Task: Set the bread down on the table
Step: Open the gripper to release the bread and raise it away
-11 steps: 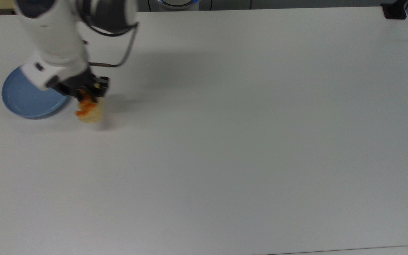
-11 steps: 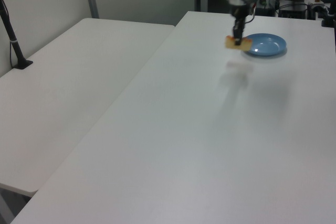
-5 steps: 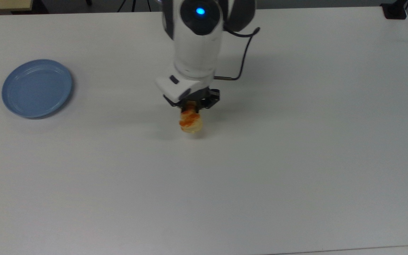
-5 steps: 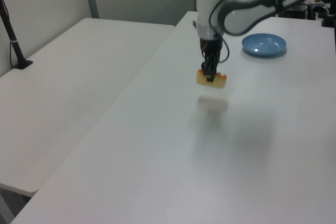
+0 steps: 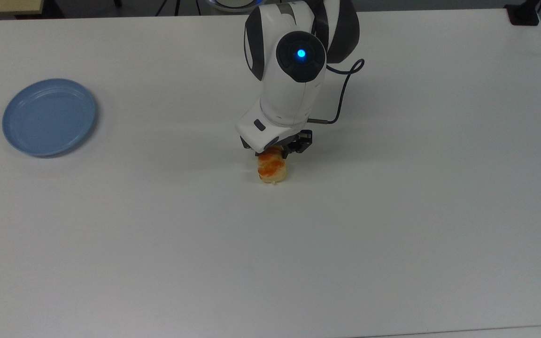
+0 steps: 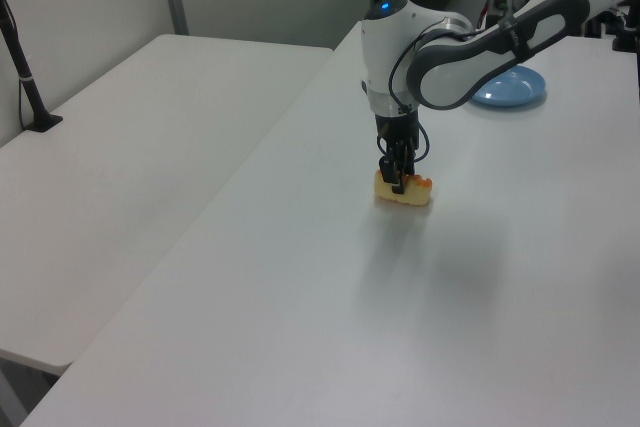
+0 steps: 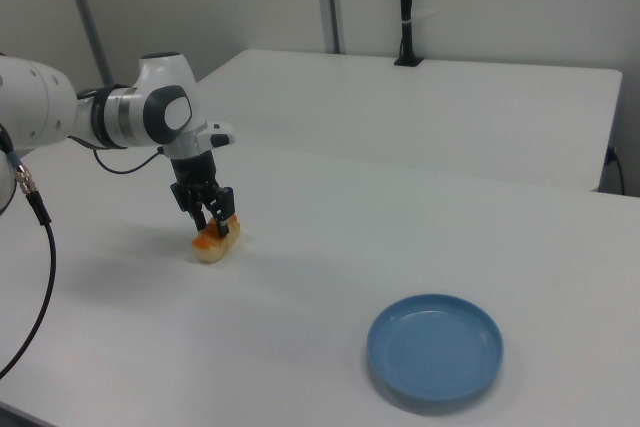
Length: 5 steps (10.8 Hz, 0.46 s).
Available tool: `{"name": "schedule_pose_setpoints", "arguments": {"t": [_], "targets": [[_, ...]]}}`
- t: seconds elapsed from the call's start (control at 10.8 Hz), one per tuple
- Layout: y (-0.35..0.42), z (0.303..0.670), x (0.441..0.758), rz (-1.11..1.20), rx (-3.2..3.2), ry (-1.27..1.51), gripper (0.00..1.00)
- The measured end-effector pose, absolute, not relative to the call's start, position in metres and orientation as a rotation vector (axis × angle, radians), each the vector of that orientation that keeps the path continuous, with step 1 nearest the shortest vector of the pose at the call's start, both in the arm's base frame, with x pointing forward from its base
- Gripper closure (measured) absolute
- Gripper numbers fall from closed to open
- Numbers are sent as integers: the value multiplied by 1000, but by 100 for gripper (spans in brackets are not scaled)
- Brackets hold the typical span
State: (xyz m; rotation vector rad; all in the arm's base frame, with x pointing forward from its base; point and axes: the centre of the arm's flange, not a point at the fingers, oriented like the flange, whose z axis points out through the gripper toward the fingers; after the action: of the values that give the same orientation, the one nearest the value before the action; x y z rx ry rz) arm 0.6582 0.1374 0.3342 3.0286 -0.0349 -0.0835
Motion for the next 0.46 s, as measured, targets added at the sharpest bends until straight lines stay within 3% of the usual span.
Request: {"name": "schedule_pose_setpoints", "arguments": {"t": [0.09, 0.28, 0.46], "targets": [[138, 338, 660, -72, 3030, -41, 32], [132, 366, 666, 1, 3037, -62, 5], [106, 421, 665, 84, 3041, -111, 0]]}}
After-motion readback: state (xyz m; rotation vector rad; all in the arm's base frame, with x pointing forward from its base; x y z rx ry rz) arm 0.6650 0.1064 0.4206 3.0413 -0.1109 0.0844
